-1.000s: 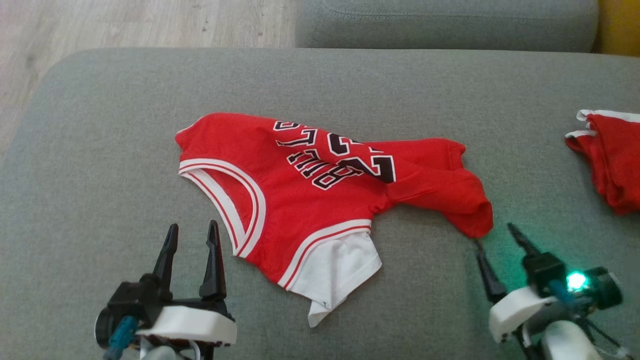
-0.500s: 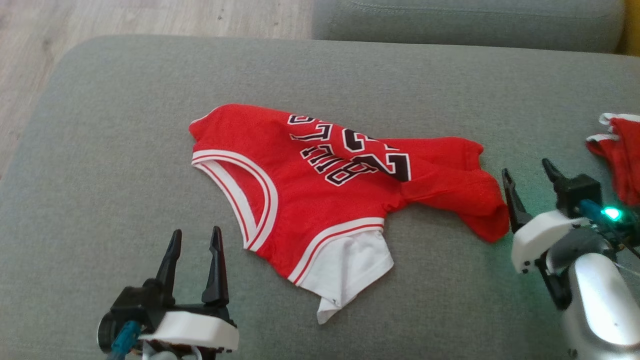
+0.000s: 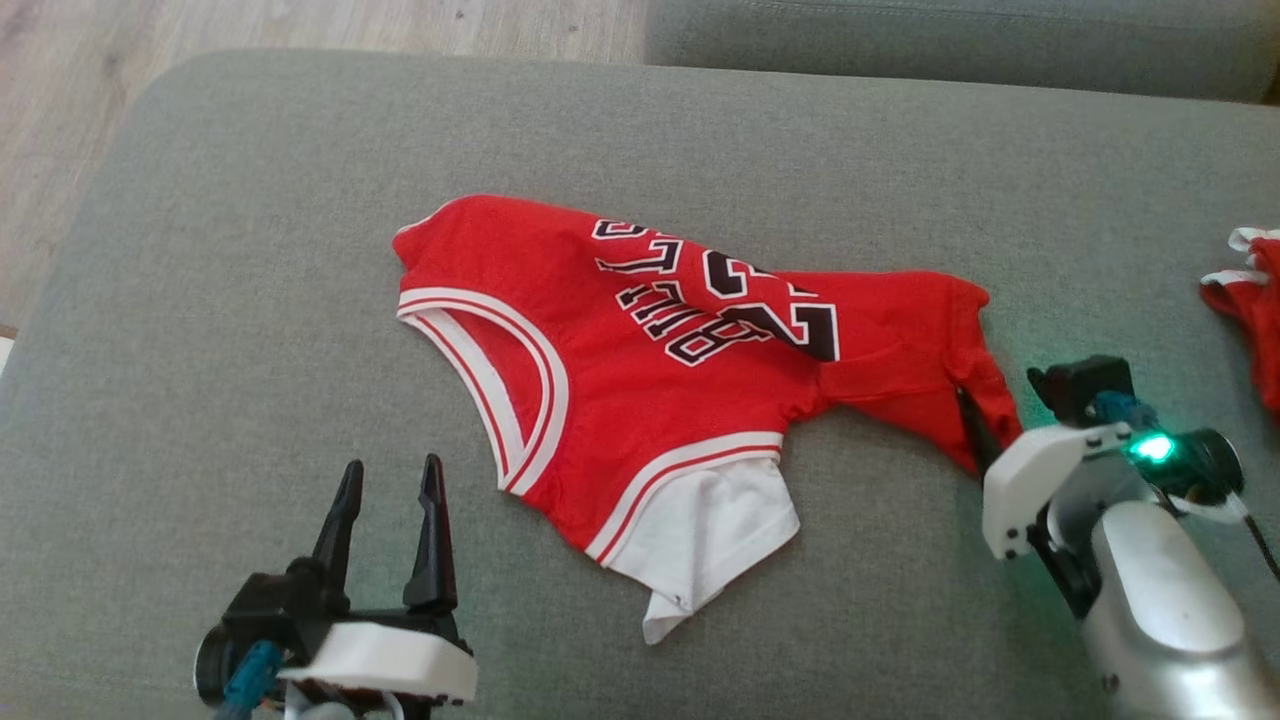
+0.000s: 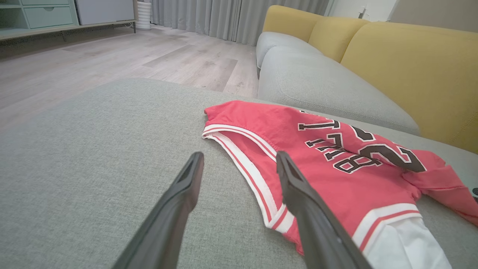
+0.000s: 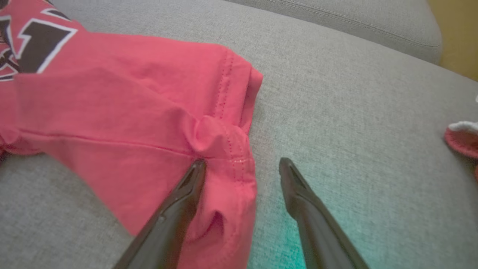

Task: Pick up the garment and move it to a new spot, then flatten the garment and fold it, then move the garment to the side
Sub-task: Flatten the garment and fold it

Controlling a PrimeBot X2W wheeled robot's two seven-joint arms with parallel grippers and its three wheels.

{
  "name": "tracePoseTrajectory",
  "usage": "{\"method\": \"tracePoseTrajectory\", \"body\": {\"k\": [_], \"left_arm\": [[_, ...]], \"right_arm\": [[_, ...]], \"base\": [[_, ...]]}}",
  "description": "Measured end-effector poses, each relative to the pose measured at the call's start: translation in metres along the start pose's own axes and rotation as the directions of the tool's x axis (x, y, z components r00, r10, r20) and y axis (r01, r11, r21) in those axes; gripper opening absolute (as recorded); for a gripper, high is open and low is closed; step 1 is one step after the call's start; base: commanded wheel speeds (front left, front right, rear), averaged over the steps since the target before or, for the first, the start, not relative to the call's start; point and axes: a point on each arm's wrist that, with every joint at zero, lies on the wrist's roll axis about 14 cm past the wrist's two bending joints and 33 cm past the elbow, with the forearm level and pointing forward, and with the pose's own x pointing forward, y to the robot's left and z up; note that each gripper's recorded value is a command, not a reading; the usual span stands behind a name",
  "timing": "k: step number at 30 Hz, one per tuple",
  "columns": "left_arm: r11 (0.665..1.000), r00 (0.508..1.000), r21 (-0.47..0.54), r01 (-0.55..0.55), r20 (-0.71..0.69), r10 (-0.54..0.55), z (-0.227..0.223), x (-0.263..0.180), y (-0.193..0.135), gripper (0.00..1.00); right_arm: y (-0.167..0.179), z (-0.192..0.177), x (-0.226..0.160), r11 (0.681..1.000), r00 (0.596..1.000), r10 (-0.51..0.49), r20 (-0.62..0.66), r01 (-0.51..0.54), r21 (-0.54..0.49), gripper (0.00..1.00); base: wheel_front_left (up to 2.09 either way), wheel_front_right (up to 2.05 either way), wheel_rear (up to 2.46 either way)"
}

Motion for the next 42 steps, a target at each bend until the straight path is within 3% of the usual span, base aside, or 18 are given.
{"method": "tracePoseTrajectory", "body": {"k": [2, 3, 4, 8, 9, 10, 17, 20, 25, 30, 33, 42], "left_arm": [[1.000, 1.000, 0.000, 0.001, -0.002, -0.001, 0.000, 0.001, 0.000, 1.00], [1.000, 1.000, 0.001, 0.001, -0.002, -0.001, 0.000, 0.001, 0.000, 1.00], [1.000, 1.000, 0.001, 0.002, -0.001, -0.002, 0.000, 0.002, 0.000, 1.00], [1.000, 1.000, 0.001, 0.002, 0.000, -0.002, 0.000, 0.002, 0.000, 1.00], [1.000, 1.000, 0.001, 0.002, -0.001, -0.002, 0.000, 0.002, 0.000, 1.00], [1.000, 1.000, 0.002, 0.002, -0.002, -0.002, 0.000, 0.002, 0.000, 1.00], [1.000, 1.000, 0.003, 0.011, 0.001, -0.011, 0.001, 0.003, -0.003, 1.00], [1.000, 1.000, 0.004, 0.021, 0.005, -0.021, 0.002, 0.004, -0.006, 1.00], [0.999, 0.999, 0.005, 0.039, 0.014, -0.039, 0.005, 0.005, -0.012, 1.00], [0.999, 0.999, 0.008, 0.042, 0.020, -0.042, 0.007, 0.004, -0.014, 1.00], [0.999, 0.999, 0.007, 0.045, 0.021, -0.045, 0.007, 0.004, -0.014, 1.00], [0.998, 0.998, 0.008, 0.062, 0.012, -0.062, 0.004, 0.006, -0.020, 1.00]], "right_arm": [[0.001, 0.002, 0.003, 1.000, 1.000, 0.004, -0.002, -0.004, 0.009, 1.00], [0.001, 0.003, 0.005, 1.000, 1.000, 0.006, -0.005, -0.006, 0.010, 0.83], [0.001, 0.004, 0.006, 1.000, 1.000, 0.008, -0.005, -0.008, 0.012, 0.48], [0.007, 0.005, 0.011, 1.000, 1.000, 0.028, -0.012, -0.028, 0.006, 0.13], [0.008, 0.006, 0.012, 0.999, 0.999, 0.032, -0.008, -0.031, 0.011, 0.13], [0.009, 0.006, 0.012, 0.999, 0.999, 0.034, -0.008, -0.033, 0.014, 0.00], [0.004, 0.020, 0.011, 1.000, 0.998, 0.022, 0.067, -0.024, 0.020, 0.00], [-0.008, 0.042, 0.007, 1.000, 0.989, -0.009, 0.150, 0.004, 0.028, 0.00], [-0.039, 0.106, -0.008, 0.996, 0.932, -0.084, 0.353, 0.091, -0.006, 0.00], [-0.052, 0.131, -0.026, 0.987, 0.880, -0.119, 0.460, 0.154, -0.039, 0.00], [-0.054, 0.120, -0.036, 0.984, 0.874, -0.133, 0.468, 0.175, -0.046, 0.00], [-0.051, 0.033, -0.069, 0.976, 0.911, -0.186, 0.368, 0.213, -0.035, 0.00]], "base": [[0.00, 0.00, 0.00], [0.00, 0.00, 0.00], [0.00, 0.00, 0.00], [0.00, 0.00, 0.00], [0.00, 0.00, 0.00], [0.00, 0.00, 0.00], [0.00, 0.00, 0.00], [0.00, 0.00, 0.00], [0.00, 0.00, 0.00], [0.00, 0.00, 0.00], [0.00, 0.00, 0.00], [0.00, 0.00, 0.00]]}}
